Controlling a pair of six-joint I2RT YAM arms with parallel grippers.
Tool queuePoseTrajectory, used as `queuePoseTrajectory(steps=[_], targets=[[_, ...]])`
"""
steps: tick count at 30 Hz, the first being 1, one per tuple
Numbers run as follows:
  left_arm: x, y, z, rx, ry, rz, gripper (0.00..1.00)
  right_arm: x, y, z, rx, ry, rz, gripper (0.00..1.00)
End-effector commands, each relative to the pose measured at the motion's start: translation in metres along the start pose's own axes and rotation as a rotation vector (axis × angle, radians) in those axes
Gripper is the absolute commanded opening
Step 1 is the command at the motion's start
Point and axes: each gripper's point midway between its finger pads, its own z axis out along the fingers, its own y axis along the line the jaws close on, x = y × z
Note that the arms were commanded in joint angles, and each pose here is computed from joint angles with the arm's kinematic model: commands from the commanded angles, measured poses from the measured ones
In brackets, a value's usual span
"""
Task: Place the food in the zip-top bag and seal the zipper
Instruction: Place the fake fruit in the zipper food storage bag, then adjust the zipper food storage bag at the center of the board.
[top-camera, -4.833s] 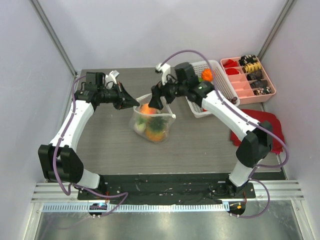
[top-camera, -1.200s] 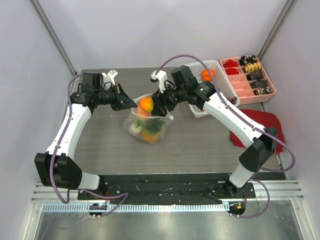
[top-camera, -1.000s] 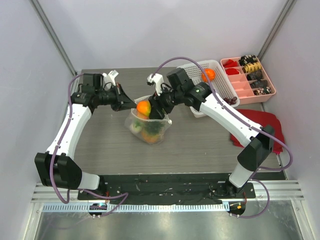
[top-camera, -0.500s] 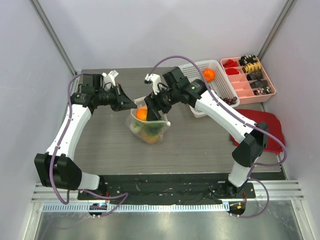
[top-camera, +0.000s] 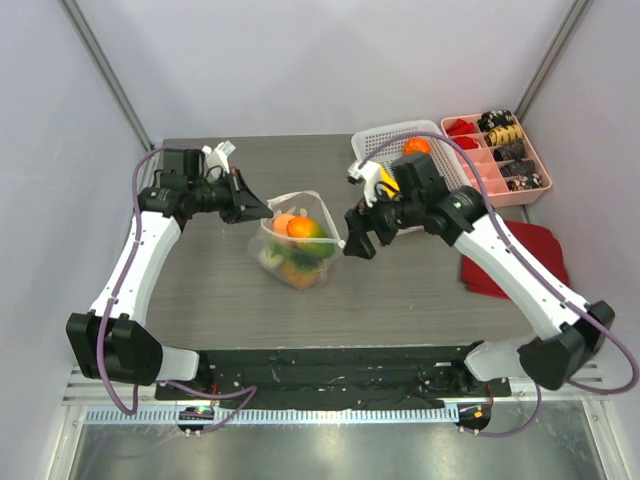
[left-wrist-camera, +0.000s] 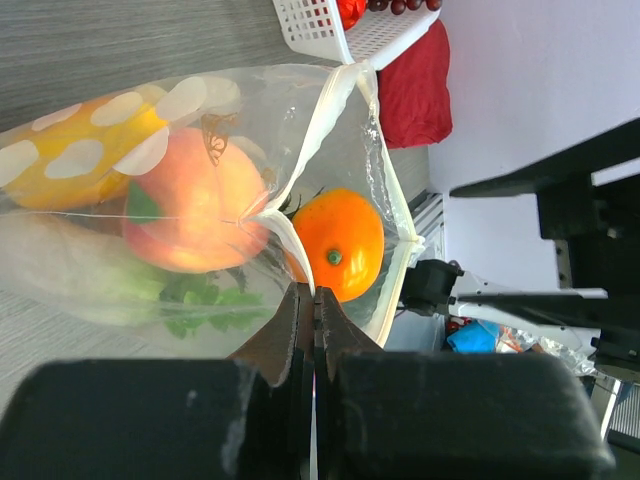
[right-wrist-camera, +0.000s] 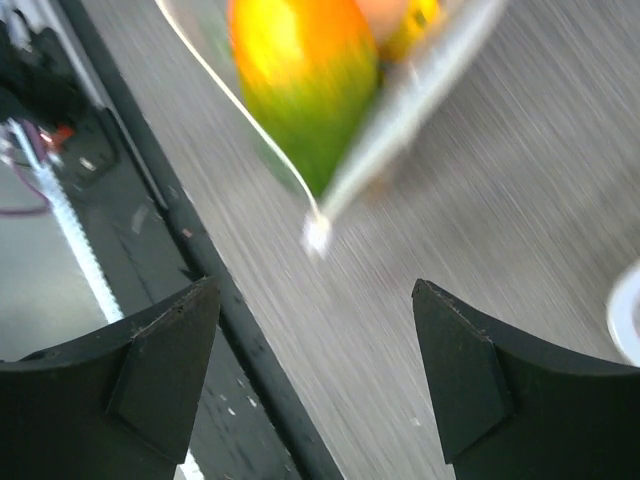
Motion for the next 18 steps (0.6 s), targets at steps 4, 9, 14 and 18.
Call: queuePoseTrajectory(steps=[4,9,14,18], targets=[[-0.001,-0.015,-0.008,0.051,-0.024,0.055,0.0,-0.01,-0.013,-0.025,0.092,-0.348,-0.34,0.81],[-0.001,-0.016,-0.008,0.052,-0.028,0.061,0.0,-0.019,-0.015,-0.01,0.083,-0.545,-0.404,0.66],[-0.003,-0.015,-0.009,0.041,-0.028,0.06,0.0,-0.014,-0.02,0.012,0.055,-0.57,-0.416,0.64],[-0.002,-0.014,-0.008,0.039,-0.023,0.054,0.0,-0.017,-0.016,0.019,0.022,-0.594,-0.446,0.61]])
